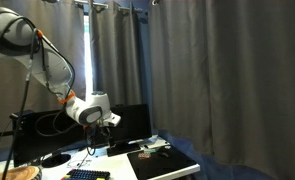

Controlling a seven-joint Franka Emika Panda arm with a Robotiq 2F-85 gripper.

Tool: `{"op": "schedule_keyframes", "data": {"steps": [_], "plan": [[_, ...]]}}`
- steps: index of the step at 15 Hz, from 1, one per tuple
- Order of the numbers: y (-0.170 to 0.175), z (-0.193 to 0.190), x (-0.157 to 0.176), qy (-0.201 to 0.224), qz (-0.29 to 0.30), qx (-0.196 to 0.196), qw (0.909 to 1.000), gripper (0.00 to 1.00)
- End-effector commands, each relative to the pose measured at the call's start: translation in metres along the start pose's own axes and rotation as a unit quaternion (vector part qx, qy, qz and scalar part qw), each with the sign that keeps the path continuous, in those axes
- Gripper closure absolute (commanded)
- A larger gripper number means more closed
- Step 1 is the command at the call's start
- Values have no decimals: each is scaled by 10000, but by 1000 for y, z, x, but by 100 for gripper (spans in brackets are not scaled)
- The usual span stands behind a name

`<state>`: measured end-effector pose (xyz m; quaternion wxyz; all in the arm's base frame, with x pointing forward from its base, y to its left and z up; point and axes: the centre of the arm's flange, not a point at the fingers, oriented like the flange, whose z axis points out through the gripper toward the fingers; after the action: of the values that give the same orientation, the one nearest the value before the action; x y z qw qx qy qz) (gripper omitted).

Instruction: Move the desktop screen upwards

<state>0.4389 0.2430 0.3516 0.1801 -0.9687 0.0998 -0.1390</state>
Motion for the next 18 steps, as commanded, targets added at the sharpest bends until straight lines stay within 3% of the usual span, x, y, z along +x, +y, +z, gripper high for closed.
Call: {"op": "schedule_keyframes", "data": {"steps": [1, 2, 6, 11, 14, 18], "plan": [[-42, 53, 33, -76, 73, 545, 9985, 0], [-20, 22, 10, -42, 74, 211, 9997, 0], [-38, 49, 23, -113, 99, 390, 9991, 0], [-31, 48, 31, -16, 186, 359, 9992, 0], [-29, 70, 60, -122, 312, 637, 9974, 0], [-55, 113, 86, -474, 156, 1226, 9912, 0]]}}
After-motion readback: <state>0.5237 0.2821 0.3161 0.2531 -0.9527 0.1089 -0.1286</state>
